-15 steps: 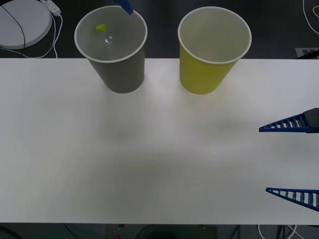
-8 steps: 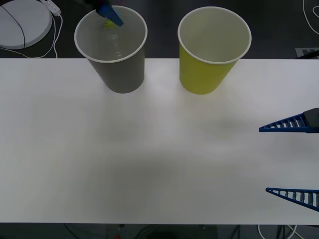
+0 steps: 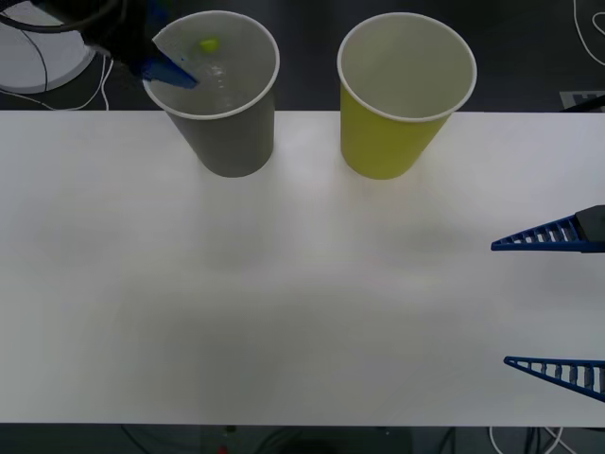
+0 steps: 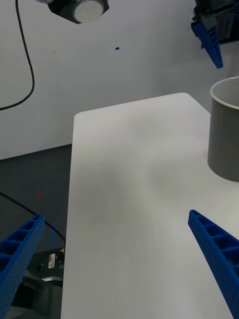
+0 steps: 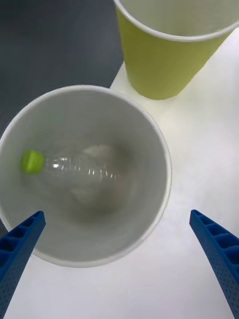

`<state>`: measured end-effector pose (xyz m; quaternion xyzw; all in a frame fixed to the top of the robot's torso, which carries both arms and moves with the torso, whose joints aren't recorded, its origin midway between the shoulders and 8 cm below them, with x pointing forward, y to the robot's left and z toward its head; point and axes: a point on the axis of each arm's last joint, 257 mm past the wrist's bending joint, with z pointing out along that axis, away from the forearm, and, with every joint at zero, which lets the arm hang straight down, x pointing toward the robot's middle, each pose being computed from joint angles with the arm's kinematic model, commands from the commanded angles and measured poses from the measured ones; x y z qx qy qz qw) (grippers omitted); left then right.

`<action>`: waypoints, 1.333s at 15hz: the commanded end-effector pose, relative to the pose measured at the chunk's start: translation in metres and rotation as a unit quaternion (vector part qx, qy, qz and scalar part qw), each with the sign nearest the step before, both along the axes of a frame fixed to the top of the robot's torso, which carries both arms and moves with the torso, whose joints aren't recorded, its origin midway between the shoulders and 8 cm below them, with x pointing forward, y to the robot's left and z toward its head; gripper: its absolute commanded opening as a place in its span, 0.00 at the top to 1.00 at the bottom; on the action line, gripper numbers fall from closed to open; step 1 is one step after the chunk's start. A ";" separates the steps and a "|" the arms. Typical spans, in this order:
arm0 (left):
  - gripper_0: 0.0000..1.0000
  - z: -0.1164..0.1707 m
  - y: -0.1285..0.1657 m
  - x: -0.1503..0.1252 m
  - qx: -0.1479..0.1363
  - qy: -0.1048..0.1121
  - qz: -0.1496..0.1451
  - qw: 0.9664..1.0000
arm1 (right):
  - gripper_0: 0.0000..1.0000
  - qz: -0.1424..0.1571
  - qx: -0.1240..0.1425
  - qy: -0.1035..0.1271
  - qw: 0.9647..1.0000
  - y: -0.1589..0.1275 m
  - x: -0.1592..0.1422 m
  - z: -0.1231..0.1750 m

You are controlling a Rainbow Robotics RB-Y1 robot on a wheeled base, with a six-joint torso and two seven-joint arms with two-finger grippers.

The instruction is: Put the can into the green bin and the plastic bottle into the gray bin

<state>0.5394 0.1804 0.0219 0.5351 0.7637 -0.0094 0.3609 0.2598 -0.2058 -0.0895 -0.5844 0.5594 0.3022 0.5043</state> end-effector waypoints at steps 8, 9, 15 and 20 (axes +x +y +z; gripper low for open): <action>0.00 -0.046 0.024 -0.063 -0.042 -0.004 -0.040 0.998 | 0.00 0.000 0.000 0.000 1.000 0.000 0.000 0.000; 0.00 -0.050 0.024 -0.071 -0.046 -0.005 -0.046 0.998 | 0.00 0.000 0.000 0.000 1.000 0.000 0.000 0.000; 0.00 -0.086 0.025 -0.118 -0.112 0.008 -0.122 0.986 | 0.00 0.000 0.000 0.000 1.000 0.000 0.000 0.000; 0.00 -0.116 0.039 -0.149 -0.094 -0.010 -0.181 0.979 | 0.00 0.000 0.000 0.000 1.000 0.000 0.000 0.000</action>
